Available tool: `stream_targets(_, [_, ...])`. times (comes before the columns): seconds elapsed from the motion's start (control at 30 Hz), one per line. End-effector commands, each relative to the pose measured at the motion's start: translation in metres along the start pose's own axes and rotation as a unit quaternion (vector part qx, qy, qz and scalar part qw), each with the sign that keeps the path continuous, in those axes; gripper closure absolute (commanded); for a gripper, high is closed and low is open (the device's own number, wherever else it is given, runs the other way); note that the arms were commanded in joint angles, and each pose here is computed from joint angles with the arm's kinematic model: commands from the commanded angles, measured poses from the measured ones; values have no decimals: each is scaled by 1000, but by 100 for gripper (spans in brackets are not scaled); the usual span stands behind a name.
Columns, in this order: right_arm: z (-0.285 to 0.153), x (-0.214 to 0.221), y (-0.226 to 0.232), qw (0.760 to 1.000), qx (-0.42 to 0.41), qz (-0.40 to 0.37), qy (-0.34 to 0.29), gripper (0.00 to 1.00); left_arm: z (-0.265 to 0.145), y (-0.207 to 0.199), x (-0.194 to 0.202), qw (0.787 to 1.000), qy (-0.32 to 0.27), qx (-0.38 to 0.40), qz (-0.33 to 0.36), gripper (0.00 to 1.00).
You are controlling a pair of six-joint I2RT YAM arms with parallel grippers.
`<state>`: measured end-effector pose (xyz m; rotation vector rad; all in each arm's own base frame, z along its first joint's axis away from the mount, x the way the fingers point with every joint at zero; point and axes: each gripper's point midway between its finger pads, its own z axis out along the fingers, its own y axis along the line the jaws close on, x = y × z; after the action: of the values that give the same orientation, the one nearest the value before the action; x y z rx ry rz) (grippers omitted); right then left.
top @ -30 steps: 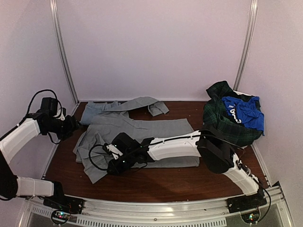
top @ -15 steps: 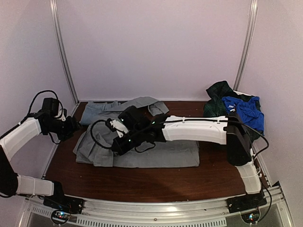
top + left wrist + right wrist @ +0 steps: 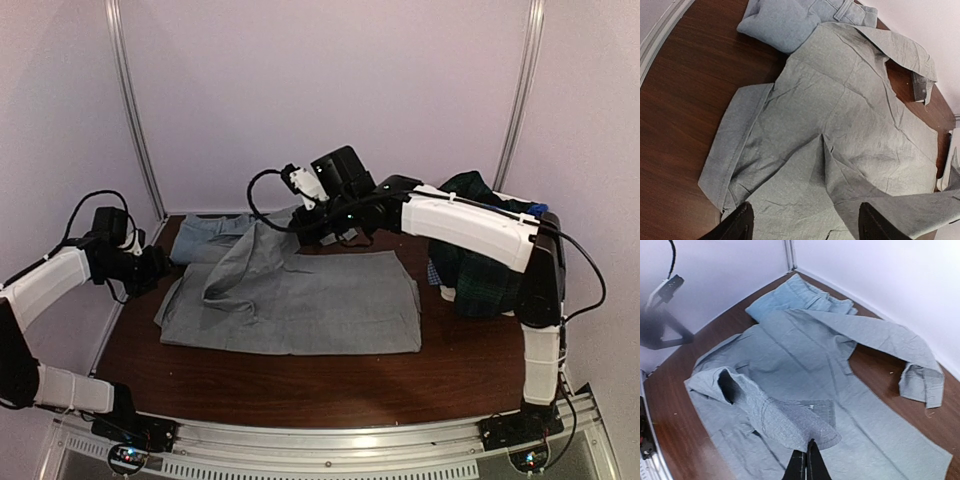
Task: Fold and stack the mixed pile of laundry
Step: Fold the flattened shirt at the center of the board.
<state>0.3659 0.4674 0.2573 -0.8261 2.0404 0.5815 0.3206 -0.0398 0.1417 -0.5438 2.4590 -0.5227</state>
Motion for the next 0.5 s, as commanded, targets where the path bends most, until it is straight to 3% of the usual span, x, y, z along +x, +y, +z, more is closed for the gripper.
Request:
stream_targets(0.0, [-30,-42,-45,994,84,-51,-51,100,4,-13,-9,999,-12,39,34,27])
stream_targets(0.2, [-31,-64,-73,979,130,-125,-97,100,7,-21,-10,996,-6,61,67,27])
stream_targets(0.47, [-4,-97,-58,941,111,-256,-190,100,18,-16,-3,996,11,58,67,27])
